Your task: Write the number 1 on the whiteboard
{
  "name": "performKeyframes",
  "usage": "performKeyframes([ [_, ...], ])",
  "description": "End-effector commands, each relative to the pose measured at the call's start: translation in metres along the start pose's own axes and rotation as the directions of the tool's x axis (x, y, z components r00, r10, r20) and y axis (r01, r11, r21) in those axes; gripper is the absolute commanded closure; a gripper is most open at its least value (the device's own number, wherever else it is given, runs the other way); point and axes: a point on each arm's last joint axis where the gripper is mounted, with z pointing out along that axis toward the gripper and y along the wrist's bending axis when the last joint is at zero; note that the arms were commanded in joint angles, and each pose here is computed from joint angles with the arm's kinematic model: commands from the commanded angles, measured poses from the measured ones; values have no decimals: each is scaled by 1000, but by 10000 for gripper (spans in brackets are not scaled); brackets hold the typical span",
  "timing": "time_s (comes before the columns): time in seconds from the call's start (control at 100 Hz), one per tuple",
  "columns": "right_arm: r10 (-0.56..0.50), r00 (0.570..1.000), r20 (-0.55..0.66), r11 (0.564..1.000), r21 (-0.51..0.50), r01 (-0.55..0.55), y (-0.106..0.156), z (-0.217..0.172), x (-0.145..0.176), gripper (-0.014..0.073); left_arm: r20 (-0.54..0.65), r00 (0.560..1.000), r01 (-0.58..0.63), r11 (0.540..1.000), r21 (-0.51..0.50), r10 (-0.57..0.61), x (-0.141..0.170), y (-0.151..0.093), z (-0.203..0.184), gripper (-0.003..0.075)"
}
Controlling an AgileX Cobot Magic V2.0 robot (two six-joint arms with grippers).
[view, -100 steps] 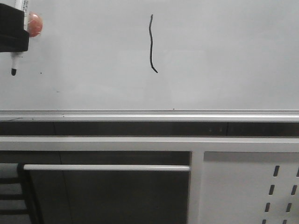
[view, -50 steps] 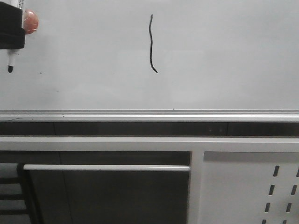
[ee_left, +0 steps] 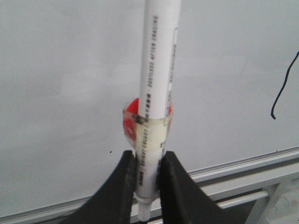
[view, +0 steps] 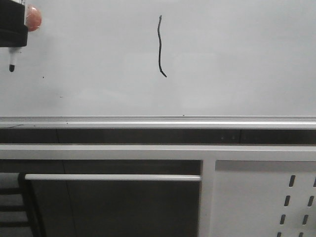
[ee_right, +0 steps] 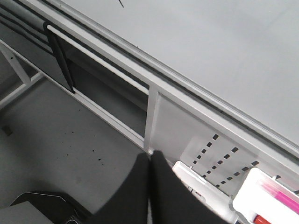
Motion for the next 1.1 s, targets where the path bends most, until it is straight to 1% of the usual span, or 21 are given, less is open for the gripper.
performKeyframes([
  [0.0,-2,997,81,1000,5,2,-2,-6,-12,648,96,995,-37,999,-6,37,-21,-2,-2,739],
  [0.07,-2,997,81,1000,5,2,-2,-6,-12,648,100,994,-37,999,-3,37,-23,-2,-2,739],
  [0.23,-2,997,81,1000,5,2,-2,-6,-12,648,102,992,-78,997,11,77,-25,-5,-2,739],
  [0.51,-2,997,81,1000,5,2,-2,-6,-12,648,109,991,-75,997,-6,75,-26,-3,-2,739],
  [0.54,-2,997,71,1000,9,2,-2,-6,-11,648,112,991,-68,998,-14,69,-27,-2,-2,739],
  [0.67,-1,1000,2,999,33,1,-4,-6,-5,648,92,995,-37,999,35,34,-25,-6,-2,739],
  [0.78,0,1000,-11,999,38,1,-5,-6,-4,648,78,997,-26,999,43,23,-28,-8,-3,739],
  [0.86,0,1000,-13,999,38,1,-5,-6,-4,648,63,992,-109,993,53,106,-31,-12,-4,739],
  [0.93,0,1000,-13,999,38,1,-5,-6,-4,648,40,988,-150,987,51,148,-34,-12,-6,739],
  [1.06,0,1000,-13,999,38,1,-5,-6,-4,648,-12,988,-150,984,92,152,-35,-15,-8,739],
  [1.09,0,1000,-13,999,38,1,-5,-6,-4,648,-21,985,-170,979,111,173,-36,-16,-9,739],
])
